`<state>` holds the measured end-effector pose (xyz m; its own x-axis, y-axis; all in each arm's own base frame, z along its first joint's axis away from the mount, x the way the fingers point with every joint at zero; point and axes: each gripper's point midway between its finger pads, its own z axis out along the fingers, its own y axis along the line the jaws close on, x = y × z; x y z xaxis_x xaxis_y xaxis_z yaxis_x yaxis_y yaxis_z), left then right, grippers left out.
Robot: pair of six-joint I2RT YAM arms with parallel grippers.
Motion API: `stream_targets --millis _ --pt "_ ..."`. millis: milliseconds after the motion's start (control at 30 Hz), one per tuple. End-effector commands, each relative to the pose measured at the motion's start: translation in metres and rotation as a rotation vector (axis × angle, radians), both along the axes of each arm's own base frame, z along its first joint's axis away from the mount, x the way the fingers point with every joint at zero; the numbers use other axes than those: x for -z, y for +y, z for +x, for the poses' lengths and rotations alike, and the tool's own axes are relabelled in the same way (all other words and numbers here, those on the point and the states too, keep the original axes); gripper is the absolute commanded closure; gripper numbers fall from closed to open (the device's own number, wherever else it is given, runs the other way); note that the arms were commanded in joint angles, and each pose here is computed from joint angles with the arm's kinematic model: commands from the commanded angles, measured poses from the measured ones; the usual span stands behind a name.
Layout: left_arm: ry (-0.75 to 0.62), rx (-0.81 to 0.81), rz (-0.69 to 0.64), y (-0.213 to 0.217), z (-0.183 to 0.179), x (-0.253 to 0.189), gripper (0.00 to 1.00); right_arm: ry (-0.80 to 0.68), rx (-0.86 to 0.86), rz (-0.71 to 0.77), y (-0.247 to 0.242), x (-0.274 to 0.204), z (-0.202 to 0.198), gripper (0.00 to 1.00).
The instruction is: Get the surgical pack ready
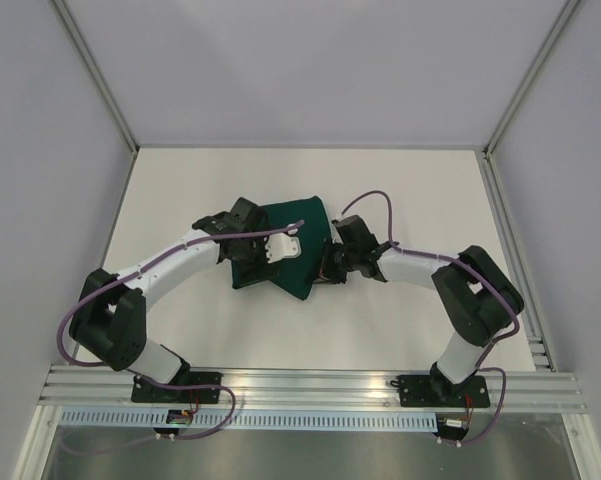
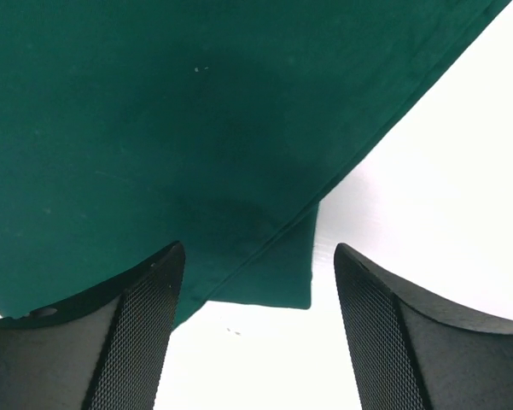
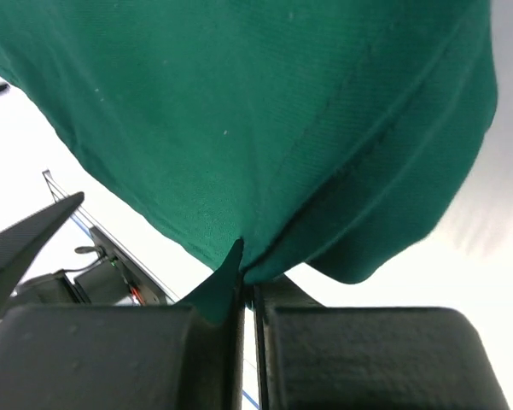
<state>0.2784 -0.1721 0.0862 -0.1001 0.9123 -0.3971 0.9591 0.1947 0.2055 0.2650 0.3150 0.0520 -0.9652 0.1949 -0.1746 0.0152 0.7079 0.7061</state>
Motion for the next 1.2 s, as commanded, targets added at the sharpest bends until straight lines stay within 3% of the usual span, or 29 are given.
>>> stream_targets --millis 0,367,667,933,1033,1167 --pt "0.017 0.047 -0.02 -0.009 -0.008 0.0 0.2 0.026 -0.017 0.006 -0.003 0.006 -0.016 1.0" --pt "-0.063 0.084 -0.001 -0.026 -0.008 0.021 0.2 0.003 0.038 -0.067 -0.006 0.041 0.016 0.99" --pt "-0.163 0.071 0.033 -0.023 0.002 0.034 0.35 -0.009 0.05 -0.053 -0.004 0.037 0.023 1.0" --pt "-0.163 0.042 -0.012 -0.03 -0.001 0.028 0.56 -0.036 0.058 -0.043 -0.002 0.029 0.029 1.0" --pt "-0.154 0.032 -0.039 -0.033 -0.003 0.02 0.53 -0.042 0.054 -0.039 -0.001 0.026 0.029 0.99" --pt "-0.16 0.024 -0.058 -0.037 -0.001 0.014 0.52 -0.042 0.055 -0.038 0.0 0.024 0.029 0.91"
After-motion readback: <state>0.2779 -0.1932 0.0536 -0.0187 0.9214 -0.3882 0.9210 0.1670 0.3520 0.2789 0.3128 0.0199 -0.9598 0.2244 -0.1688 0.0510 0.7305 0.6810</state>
